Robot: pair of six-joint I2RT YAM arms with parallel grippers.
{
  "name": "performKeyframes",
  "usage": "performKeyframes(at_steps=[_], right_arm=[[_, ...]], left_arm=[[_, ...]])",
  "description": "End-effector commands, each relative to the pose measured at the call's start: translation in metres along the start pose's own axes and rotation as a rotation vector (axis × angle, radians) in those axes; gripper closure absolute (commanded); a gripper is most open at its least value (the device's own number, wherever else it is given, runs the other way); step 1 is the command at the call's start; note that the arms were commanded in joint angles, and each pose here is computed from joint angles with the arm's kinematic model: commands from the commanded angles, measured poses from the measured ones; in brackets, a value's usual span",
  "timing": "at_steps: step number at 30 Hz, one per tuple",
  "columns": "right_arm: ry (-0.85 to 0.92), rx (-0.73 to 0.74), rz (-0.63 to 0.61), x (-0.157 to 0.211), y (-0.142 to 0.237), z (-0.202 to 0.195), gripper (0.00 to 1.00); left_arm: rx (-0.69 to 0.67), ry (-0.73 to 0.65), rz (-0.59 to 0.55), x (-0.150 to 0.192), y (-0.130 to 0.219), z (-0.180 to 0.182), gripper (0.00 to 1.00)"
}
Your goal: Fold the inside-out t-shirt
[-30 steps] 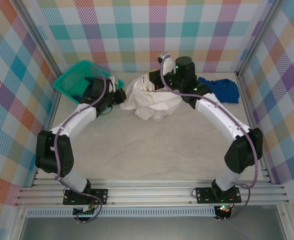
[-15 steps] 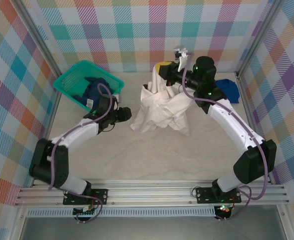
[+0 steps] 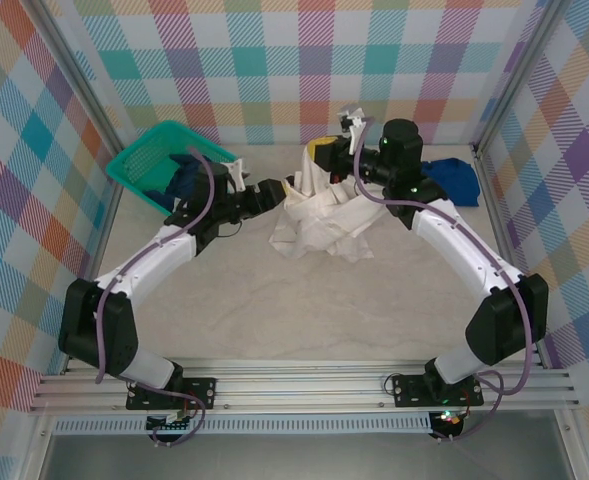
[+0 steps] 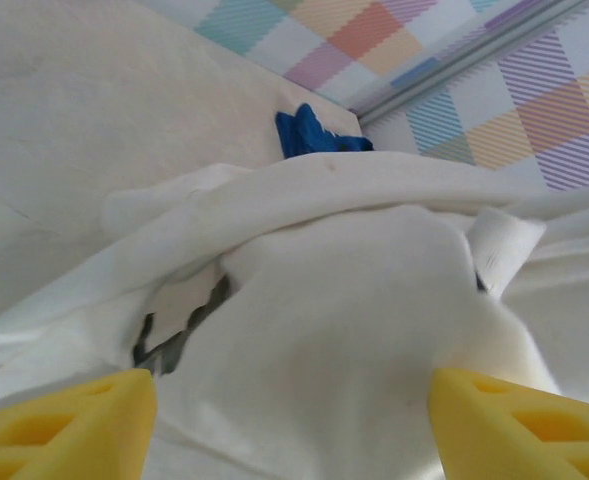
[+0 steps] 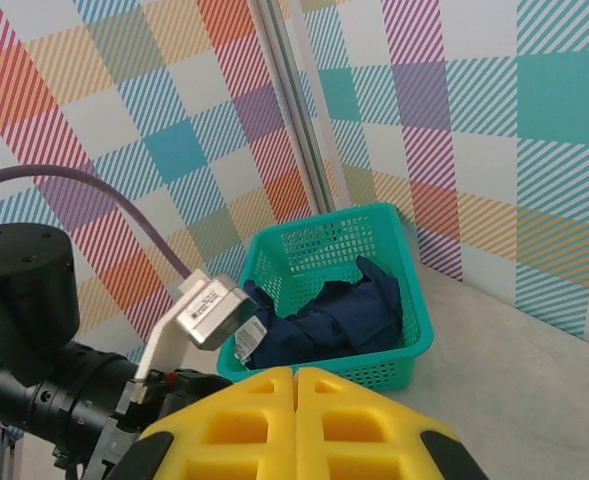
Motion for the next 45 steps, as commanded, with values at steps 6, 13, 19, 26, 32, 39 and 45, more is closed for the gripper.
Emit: performKeyframes(at_steps=[6, 13, 19, 26, 32, 39, 45], right_arm=[[0.029, -0.026, 0.023, 0.008, -0.009, -0.004, 1.00], [0.016, -0.055, 0.022, 0.005, -0.011, 0.000, 1.00], [0.000, -0.016, -0.177, -0.052, 0.001, 0.018, 1.00], [-0.061, -0.066, -0.425, -0.096, 0.015, 0.034, 1.00], [-0.043, -0.147, -0.386, -0.091, 0.015, 0.039, 1.00], [0.021, -0.201, -0.131, -0.065, 0.022, 0.041, 1.00], [0.067, -0.245, 0.079, -0.040, 0.033, 0.050, 1.00]], left_arm=[[0.111, 0.006, -0.043, -0.011, 0.003, -0.025, 0.28], [0.057, 0.000, 0.001, -0.006, -0.012, -0.017, 0.35], [-0.098, 0.026, 0.077, 0.020, -0.038, 0.022, 0.93], [-0.227, 0.031, 0.103, 0.077, -0.030, 0.063, 1.00], [-0.390, 0.010, 0.153, 0.112, -0.024, 0.096, 0.99], [-0.301, -0.179, -0.046, 0.088, 0.033, 0.053, 0.48], [-0.084, -0.350, -0.195, 0.044, 0.059, -0.007, 0.33]])
Point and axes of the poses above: each hand's point on the last joint's axis, 136 mm out from that joint toward the fingers, its own y axis back along the fingers, its own z axis along the line the jaws close on, x = y × z, the point moved 9 cm from there along y, back along the fingers, and after that the axes turned 8 degrees about -y, right-handed, at the moved point
